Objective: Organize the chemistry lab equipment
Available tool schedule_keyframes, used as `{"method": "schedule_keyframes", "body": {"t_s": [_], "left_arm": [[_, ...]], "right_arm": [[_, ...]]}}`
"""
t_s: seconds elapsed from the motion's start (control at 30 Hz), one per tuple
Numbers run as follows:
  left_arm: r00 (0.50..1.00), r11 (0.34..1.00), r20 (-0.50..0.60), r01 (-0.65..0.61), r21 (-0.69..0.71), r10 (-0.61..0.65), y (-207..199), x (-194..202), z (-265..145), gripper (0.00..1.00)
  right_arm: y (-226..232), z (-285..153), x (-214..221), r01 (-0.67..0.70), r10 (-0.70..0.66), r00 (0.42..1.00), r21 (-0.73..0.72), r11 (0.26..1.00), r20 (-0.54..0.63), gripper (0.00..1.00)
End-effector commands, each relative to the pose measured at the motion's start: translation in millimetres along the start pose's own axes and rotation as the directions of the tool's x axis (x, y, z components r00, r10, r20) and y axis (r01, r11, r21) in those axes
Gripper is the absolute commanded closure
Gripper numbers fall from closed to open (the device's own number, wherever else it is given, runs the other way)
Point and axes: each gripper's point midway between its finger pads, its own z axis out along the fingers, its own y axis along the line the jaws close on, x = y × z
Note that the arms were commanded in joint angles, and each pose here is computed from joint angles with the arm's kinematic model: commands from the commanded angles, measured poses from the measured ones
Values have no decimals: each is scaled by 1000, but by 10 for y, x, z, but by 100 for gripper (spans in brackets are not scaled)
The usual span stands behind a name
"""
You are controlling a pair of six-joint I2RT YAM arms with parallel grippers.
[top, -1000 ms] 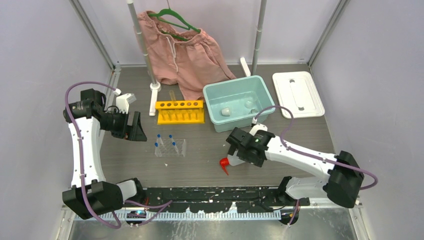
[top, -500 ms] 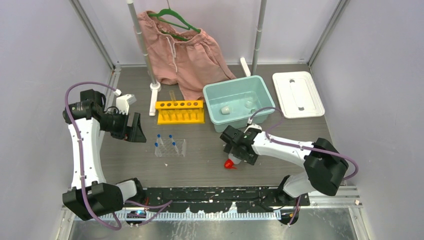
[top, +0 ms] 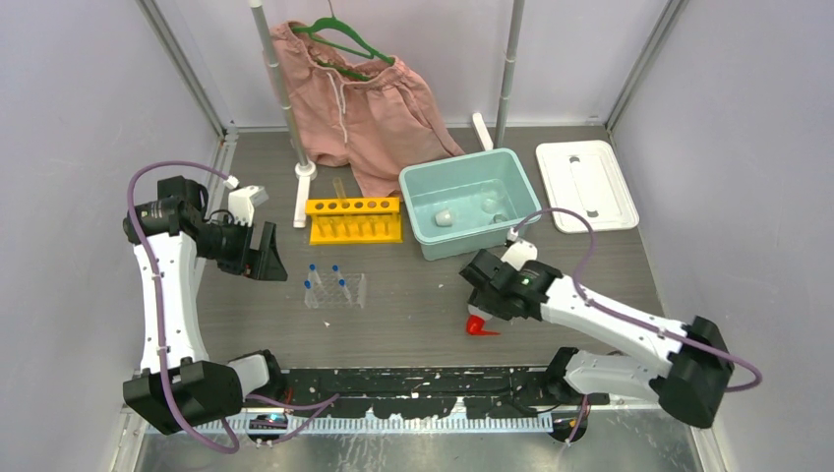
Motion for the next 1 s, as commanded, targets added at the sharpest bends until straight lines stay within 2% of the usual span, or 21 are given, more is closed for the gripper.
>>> {"method": "schedule_keyframes", "body": {"t_s": [0.0,0.1,0.27,0.4,0.53,0.67,0.77,0.97], "left_arm": [[999,999,40,-33,0,33,-75,-84,-98,21],[998,999,46,-33,6,33,-90,-104,-109,21],[998,999,48,-28,14,28,-110,-109,-118,21],[999,1000,42,-23,13,23,-114,-94,-121,21],[999,1000,42,-26,10,26,-132,-83,-141,21],[998,999,50,-34,2,34,-142,-88,-165,21],[998,999,49,-37,1,37,-143,-94,-174,21],[999,1000,42,-30,5,30,-132,-74,-146,21]], "right_arm": [[-22,-388,-195,49,-46,998,-85,995,36,70],[94,-735,-387,51,-40,997,-163,985,65,70],[524,-1329,-1062,94,-44,976,-230,969,213,63],[895,-1415,-1666,108,-42,960,-230,967,276,59],[1019,-989,-2194,3,48,967,-198,980,252,57],[1066,-428,-2499,-98,128,971,-152,984,203,56],[1130,-23,-2552,-139,157,976,-118,983,149,55],[1233,421,-2527,-170,178,979,-79,982,101,50]]}}
